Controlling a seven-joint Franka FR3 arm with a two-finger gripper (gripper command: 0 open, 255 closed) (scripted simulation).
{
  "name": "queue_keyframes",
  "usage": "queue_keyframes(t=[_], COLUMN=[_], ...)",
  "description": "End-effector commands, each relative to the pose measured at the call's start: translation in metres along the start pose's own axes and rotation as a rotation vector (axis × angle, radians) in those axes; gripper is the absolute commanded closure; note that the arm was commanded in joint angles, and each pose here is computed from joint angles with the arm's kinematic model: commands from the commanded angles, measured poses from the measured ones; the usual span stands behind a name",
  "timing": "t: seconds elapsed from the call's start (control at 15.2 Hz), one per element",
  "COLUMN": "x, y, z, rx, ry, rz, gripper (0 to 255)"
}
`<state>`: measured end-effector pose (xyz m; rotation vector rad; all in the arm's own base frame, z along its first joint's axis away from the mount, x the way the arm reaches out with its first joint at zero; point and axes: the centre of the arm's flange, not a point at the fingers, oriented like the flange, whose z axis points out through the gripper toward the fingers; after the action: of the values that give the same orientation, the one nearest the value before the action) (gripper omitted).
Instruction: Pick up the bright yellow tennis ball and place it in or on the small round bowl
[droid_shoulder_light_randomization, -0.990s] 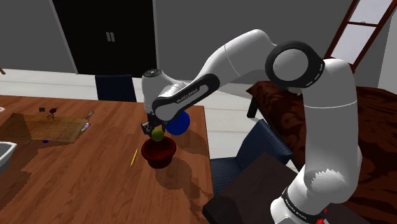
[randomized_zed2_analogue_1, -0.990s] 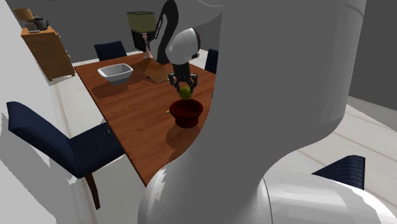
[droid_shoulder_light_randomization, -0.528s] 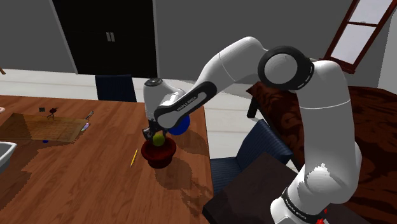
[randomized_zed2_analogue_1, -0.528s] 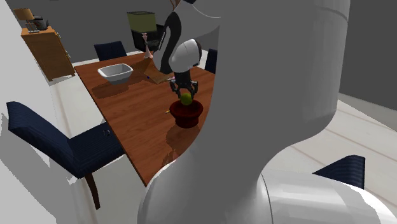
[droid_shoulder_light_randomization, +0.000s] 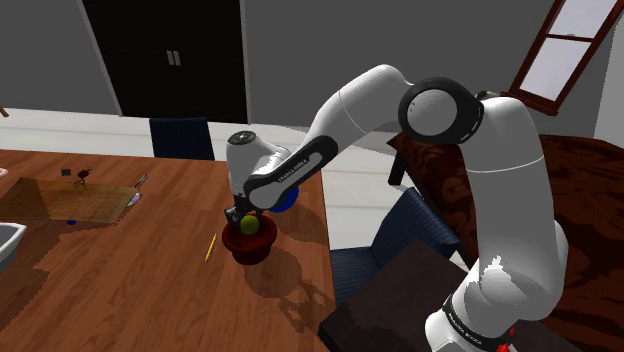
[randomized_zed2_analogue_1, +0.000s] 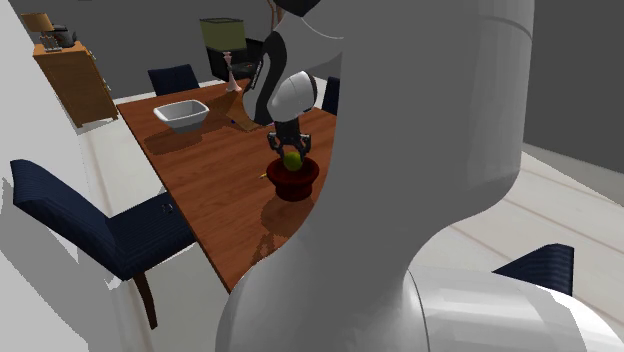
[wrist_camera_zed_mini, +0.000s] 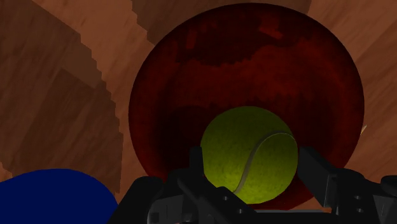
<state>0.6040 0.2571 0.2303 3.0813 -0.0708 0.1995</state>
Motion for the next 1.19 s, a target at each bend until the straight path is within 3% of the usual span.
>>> queue_keyframes(t=[0.0, 0.13, 0.2, 0.53, 0.79, 1.12], x=[0.000, 0.000, 0.000, 0.000, 0.000, 0.000], y=[0.000, 0.000, 0.000, 0.000, 0.000, 0.000], z=[0.000, 0.000, 0.000, 0.000, -0.050, -0.050], rx=[0.000, 0.000, 0.000, 0.000, 0.000, 0.000], ry=[0.000, 0.000, 0.000, 0.000, 0.000, 0.000], rz=[0.000, 0.000, 0.000, 0.000, 0.000, 0.000], gripper=[255, 255, 0, 0, 0, 0])
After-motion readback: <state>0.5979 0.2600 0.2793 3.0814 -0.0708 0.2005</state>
